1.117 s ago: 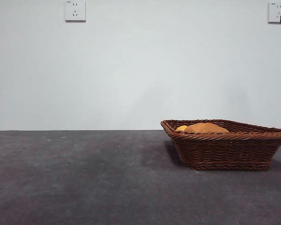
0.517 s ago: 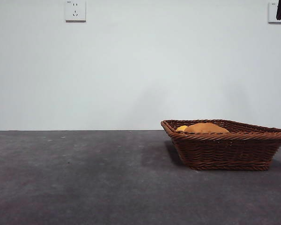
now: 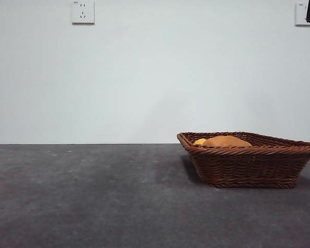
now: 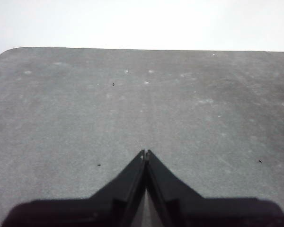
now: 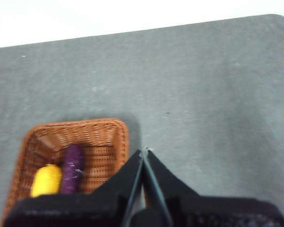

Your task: Help me put the vegetables on the table into the basket

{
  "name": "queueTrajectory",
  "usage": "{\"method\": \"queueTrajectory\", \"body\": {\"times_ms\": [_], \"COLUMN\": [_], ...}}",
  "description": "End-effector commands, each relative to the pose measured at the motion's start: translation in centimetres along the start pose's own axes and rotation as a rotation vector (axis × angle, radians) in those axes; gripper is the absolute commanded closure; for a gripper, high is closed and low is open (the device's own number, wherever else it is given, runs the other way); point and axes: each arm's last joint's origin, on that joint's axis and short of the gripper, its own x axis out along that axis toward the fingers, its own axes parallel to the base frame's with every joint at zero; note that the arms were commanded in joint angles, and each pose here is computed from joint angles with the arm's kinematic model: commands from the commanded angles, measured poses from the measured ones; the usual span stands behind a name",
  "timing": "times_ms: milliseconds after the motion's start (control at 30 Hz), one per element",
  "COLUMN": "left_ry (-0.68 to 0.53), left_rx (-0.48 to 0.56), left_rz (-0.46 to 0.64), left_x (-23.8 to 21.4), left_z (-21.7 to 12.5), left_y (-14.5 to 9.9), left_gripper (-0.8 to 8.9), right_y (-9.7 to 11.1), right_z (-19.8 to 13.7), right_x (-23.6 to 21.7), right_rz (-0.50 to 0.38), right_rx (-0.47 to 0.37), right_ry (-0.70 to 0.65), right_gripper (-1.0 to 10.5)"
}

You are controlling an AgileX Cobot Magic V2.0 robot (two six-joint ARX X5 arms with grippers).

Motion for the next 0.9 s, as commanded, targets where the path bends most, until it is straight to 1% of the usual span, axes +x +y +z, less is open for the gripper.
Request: {"method": "queueTrajectory", "body": {"times_ms": [33,133,233,333,367,567,667,800,900], "left_ry": [0.01,0.01,0.01,0.01,0.01,0.01,0.011,0.01,0.01], "left_rx": [-0.009,-0.009,-0.009,-0.009,-0.009,-0.009,-0.009,-0.009,-0.009], "left_rz": [0.0,0.0,0.0,0.0,0.0,0.0,0.0,0.0,0.0], "left_x": [0.1,0.1,0.1,0.1,0.1,0.1,0.1,0.1,0.1], "left_z": [-0.3,-0.3,-0.3,-0.3,-0.3,-0.3,-0.3,-0.3,-0.3], "left_y": [0.0,0.0,0.0,0.0,0.0,0.0,0.0,0.0,0.0], "left_gripper": [8.17,8.17,8.17,8.17,8.17,8.17,8.17,8.17,8.17], "right_y": [0.0,-0.2,-0.4,-0.9,-1.0,-1.9,-2.2,-2.5,-2.7], "right_z": [-0.1,-0.5,-2.5,-6.9,-8.4,-17.2,-20.8,-24.4,-26.2], "right_x": [-0.7,-4.4,-7.1,-7.4,-7.5,-7.6,-6.4,-5.0,-4.2], "right_rz": [-0.014,-0.005,0.009,0.029,0.032,0.028,0.009,0.022,0.019], "right_rx": [0.008,0.01,0.015,0.021,0.022,0.025,0.035,0.038,0.04], "right_ry": [-0.016,-0.102,-0.257,-0.461,-0.492,-0.519,-0.586,-0.679,-0.7], "right_gripper": [9.5,9.5,9.5,9.5,9.5,9.5,9.5,9.5,9.5]}}
